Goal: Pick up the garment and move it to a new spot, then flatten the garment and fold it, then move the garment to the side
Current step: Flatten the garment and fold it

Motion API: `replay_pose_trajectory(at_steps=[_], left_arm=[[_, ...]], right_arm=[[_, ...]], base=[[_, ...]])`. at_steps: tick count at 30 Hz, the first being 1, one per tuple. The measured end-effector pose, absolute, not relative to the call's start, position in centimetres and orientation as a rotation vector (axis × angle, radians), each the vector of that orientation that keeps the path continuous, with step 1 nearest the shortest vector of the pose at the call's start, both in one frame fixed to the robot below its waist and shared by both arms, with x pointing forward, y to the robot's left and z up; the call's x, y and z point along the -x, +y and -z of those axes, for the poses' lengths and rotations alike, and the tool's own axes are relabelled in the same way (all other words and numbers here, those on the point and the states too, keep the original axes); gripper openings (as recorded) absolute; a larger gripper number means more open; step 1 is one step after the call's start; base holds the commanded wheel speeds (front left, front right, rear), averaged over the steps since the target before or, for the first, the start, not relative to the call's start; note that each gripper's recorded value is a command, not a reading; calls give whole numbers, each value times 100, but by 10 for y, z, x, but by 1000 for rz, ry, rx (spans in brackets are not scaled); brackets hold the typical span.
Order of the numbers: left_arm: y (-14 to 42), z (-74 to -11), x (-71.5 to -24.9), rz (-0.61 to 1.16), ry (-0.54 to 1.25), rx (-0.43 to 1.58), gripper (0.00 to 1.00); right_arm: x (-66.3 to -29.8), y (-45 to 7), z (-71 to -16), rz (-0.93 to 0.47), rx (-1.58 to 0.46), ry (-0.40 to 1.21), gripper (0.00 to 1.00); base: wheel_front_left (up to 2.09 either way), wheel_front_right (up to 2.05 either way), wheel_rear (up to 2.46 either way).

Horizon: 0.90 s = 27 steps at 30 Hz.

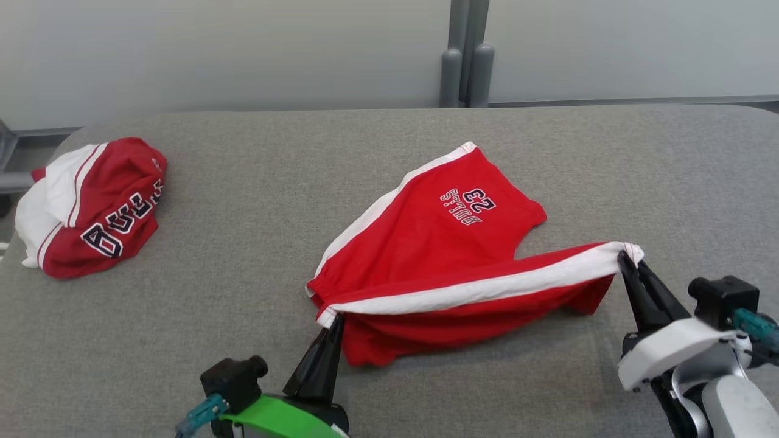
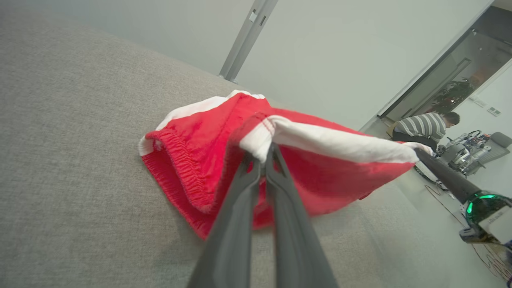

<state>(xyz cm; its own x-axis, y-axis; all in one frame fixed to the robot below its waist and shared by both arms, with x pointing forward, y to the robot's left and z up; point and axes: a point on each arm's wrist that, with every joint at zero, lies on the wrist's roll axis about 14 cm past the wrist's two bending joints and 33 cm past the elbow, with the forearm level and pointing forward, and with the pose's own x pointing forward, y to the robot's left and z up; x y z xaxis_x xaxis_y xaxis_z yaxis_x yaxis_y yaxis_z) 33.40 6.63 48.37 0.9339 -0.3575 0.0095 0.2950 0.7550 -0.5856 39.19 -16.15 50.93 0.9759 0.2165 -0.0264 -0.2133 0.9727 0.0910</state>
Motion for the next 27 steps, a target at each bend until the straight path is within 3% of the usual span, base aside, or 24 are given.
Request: replay_pose_trajectory(at_steps=[15, 27], left_arm=[[79, -466, -389, 277, 180, 631, 0], [103, -445, -425, 175, 234, 681, 0]], right_arm=[[-509, -113, -514, -383, 37, 93, 0], [-575, -79, -479, -452, 89, 232, 0]], base=[[0, 0, 0], [0, 0, 0]])
